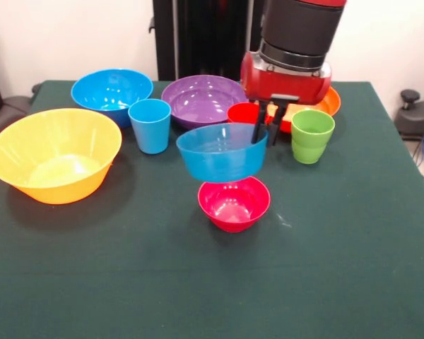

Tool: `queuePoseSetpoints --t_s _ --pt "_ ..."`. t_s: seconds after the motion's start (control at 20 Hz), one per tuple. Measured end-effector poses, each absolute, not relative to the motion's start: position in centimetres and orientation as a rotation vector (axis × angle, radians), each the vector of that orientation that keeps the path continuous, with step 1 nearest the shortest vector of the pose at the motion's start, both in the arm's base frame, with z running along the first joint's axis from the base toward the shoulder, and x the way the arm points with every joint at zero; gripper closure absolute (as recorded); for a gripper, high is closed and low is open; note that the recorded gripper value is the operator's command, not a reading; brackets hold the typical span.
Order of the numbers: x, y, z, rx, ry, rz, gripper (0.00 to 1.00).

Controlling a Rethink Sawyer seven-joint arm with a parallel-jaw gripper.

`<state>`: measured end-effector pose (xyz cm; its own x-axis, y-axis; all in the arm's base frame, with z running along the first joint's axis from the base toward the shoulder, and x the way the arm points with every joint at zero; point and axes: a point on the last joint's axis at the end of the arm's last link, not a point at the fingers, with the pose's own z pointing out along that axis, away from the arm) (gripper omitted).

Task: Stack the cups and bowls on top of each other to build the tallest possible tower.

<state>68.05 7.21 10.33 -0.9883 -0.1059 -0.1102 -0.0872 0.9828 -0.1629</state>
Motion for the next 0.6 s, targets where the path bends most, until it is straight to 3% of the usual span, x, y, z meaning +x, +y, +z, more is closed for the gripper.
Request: queuePoseSetpoints --t_s 0.6 --pt "68.1 9.9 9.6 -0.197 3.013 -0.178 1.0"
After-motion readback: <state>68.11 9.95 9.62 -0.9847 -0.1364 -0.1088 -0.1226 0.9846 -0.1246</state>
